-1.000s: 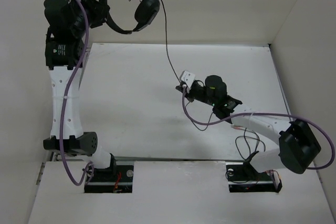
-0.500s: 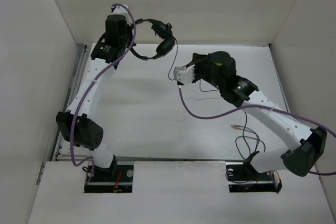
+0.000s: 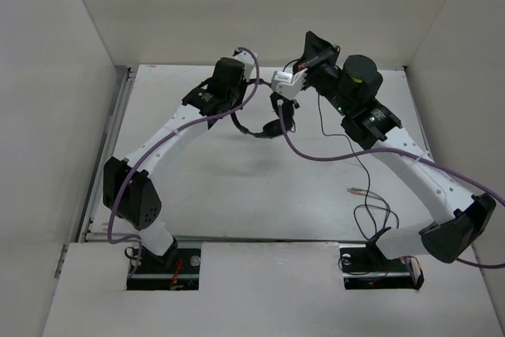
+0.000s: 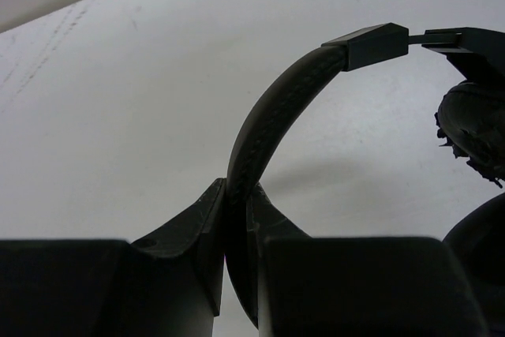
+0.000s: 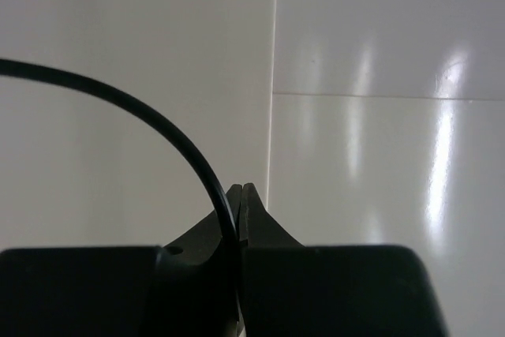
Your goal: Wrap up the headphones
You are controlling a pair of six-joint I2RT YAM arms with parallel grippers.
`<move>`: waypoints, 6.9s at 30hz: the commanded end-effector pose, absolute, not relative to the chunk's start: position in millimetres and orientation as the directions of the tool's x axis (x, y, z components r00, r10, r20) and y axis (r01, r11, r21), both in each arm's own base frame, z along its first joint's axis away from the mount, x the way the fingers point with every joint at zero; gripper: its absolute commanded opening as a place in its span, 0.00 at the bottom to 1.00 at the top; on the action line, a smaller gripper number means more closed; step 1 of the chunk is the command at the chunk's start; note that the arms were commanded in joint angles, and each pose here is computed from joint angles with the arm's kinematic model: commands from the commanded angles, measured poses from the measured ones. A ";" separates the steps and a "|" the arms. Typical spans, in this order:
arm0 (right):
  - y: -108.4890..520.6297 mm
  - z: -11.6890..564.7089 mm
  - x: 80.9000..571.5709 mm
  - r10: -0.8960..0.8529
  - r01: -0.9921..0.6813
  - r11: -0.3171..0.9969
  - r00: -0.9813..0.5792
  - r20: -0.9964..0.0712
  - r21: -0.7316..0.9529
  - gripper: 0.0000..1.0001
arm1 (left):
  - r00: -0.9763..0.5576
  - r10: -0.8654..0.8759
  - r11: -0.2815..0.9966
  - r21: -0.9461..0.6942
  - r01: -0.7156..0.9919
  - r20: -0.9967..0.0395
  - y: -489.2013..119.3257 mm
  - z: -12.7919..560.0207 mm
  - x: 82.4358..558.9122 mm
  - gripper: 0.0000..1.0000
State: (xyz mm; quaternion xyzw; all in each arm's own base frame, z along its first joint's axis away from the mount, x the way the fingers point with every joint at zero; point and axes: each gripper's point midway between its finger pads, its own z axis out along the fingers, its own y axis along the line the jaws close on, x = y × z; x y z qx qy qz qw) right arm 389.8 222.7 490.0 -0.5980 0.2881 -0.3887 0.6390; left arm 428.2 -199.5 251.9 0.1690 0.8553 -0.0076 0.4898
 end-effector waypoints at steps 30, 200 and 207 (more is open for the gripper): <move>162.1 407.8 421.9 -0.440 -0.559 0.639 0.297 -0.848 -0.528 0.00 | -0.109 0.049 0.642 -0.053 0.765 -0.993 -274.9 446.2 294.1 0.00; 206.2 367.8 433.2 -0.236 -0.719 0.673 0.010 -0.972 -0.171 0.18 | -0.032 -0.004 0.678 -0.026 0.735 -0.999 -279.2 483.2 306.0 0.00; 239.0 345.4 393.2 0.034 -0.809 0.554 -0.215 -0.976 0.197 0.23 | -0.092 -0.145 0.644 -0.165 0.747 -0.985 -280.8 519.1 307.3 0.00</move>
